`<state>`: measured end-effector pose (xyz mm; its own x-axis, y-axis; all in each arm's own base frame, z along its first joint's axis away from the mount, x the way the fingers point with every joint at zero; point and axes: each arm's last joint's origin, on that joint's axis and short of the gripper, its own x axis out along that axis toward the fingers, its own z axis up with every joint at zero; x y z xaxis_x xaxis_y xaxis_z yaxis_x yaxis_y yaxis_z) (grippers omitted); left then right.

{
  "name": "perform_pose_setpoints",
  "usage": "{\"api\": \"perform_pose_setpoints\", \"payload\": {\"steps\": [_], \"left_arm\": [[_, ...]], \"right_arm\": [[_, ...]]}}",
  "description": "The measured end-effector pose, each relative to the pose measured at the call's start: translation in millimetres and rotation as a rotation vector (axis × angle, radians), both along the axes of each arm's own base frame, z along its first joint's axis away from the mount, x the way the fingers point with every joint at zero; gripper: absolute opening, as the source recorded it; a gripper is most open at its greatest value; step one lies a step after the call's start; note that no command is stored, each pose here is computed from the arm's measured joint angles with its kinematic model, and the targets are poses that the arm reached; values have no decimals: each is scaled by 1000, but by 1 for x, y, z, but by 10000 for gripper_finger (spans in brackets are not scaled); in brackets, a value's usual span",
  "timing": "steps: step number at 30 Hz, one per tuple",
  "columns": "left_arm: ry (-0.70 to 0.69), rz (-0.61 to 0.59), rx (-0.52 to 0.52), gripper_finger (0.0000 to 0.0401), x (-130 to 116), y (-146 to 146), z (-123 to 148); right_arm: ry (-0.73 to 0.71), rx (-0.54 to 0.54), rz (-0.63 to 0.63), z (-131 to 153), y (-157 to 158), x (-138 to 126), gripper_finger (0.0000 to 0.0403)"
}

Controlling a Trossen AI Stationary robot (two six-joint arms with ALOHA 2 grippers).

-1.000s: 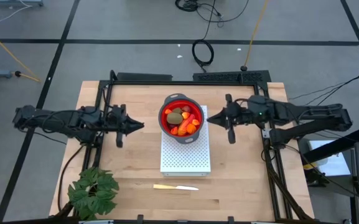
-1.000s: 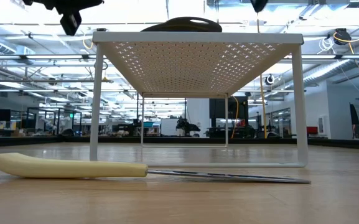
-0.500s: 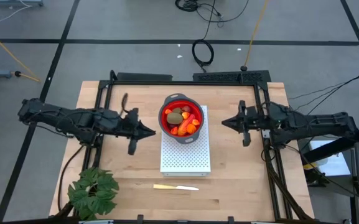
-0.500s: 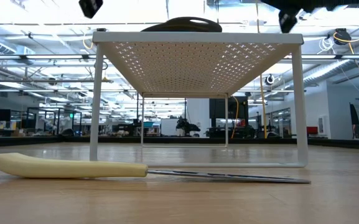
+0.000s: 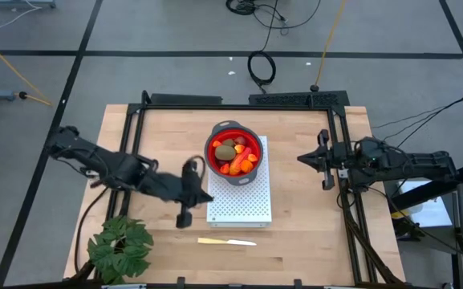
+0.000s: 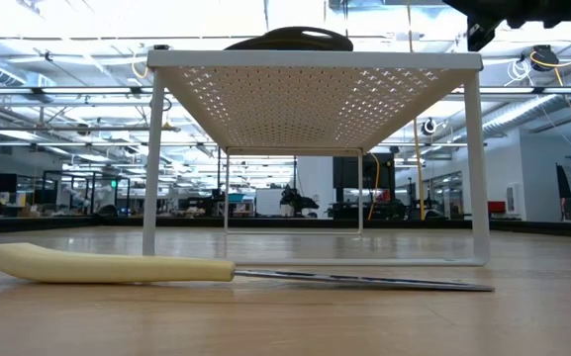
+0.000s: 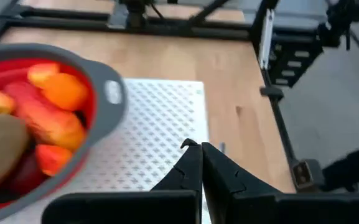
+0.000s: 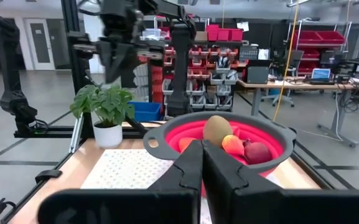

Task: Pick & Place Fruit
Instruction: Put the yellow knife on the shelf

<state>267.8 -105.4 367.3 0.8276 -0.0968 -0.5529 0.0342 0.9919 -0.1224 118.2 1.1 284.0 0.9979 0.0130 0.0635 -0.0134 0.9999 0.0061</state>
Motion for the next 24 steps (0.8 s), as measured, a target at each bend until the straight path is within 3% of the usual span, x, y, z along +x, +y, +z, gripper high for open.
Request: {"api": "perform_pose_setpoints", "payload": {"steps": [10,24], "left_arm": [[87,-61,-22,3,28,-51,-8],[307,8,-132,4,51,-103,-77]], "right_arm": [[-5,-46,-3,-2,0,-3,0],[48,-57,-1,-7,0,-3,0]]}}
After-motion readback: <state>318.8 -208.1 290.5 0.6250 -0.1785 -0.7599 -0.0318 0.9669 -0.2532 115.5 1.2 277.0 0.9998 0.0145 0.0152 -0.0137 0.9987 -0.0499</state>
